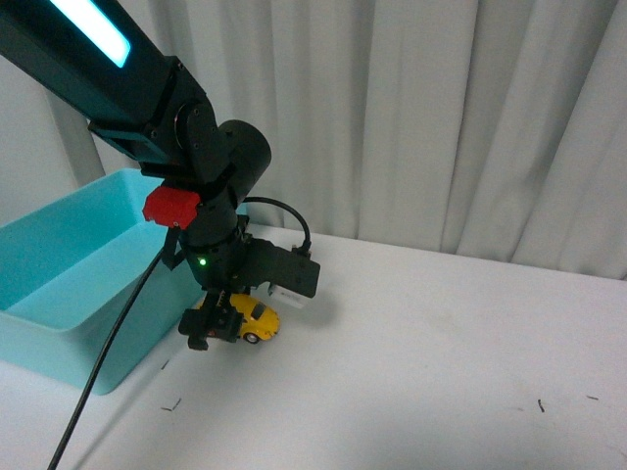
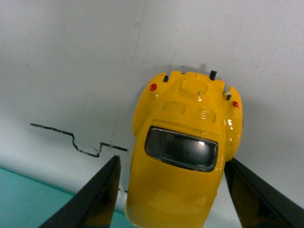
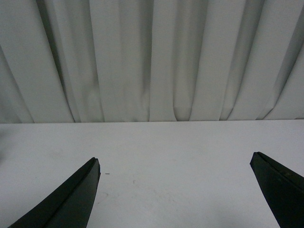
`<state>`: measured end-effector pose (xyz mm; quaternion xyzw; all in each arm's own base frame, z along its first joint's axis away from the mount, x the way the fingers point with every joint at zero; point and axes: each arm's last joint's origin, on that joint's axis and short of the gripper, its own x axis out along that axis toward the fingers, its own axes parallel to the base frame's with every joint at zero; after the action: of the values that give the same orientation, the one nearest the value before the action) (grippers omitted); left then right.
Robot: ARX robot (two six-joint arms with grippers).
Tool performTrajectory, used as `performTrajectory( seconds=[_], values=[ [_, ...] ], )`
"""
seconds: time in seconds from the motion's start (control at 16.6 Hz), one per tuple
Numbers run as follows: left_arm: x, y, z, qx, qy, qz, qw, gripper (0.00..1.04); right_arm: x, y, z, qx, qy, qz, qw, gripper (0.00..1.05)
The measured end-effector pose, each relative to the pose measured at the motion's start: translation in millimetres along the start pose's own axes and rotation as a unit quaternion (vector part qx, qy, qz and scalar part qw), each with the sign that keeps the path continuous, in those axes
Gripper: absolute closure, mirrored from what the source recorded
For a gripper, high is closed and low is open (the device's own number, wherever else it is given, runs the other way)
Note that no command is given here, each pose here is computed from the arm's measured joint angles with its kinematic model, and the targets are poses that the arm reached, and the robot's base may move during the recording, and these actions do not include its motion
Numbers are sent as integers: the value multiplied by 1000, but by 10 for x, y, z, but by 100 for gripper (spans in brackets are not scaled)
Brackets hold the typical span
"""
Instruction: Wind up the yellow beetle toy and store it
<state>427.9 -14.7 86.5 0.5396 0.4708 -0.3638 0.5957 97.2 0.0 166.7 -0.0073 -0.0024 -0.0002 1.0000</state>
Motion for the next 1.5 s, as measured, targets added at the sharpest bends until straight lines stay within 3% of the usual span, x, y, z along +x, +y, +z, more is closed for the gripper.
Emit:
performTrajectory(
  seconds=[0.06, 0.12, 0.42, 0.6, 0.78, 0.96, 1.14, 1.32, 1.5],
  values=[
    [13, 7, 2, 0, 0, 5, 1000, 51, 0, 0, 0, 0, 0, 0, 1000, 7],
    [13, 5, 2, -1, -1, 4, 1000, 57, 0, 0, 0, 0, 0, 0, 1000, 7],
    [-142, -18, -2, -22, -39, 2, 999, 64, 0, 0, 0, 0, 0, 0, 1000, 7],
    [-487, 12, 59, -60, -116, 12, 991, 64, 0, 0, 0, 0, 0, 0, 1000, 7],
    [-1105, 129, 45, -109, -228, 56, 966, 64, 0, 0, 0, 0, 0, 0, 1000, 7],
    [-1796, 414, -327, -199, -303, 185, 913, 64, 0, 0, 0, 0, 0, 0, 1000, 7],
    [-1875, 513, -673, -278, -276, 233, 890, 64, 0, 0, 0, 0, 0, 0, 1000, 7],
    [-1598, 533, -1232, -429, -184, 246, 849, 64, 0, 0, 0, 0, 0, 0, 1000, 7],
    [-1185, 419, -1409, -497, -123, 234, 827, 64, 0, 0, 0, 0, 0, 0, 1000, 7]
  ],
)
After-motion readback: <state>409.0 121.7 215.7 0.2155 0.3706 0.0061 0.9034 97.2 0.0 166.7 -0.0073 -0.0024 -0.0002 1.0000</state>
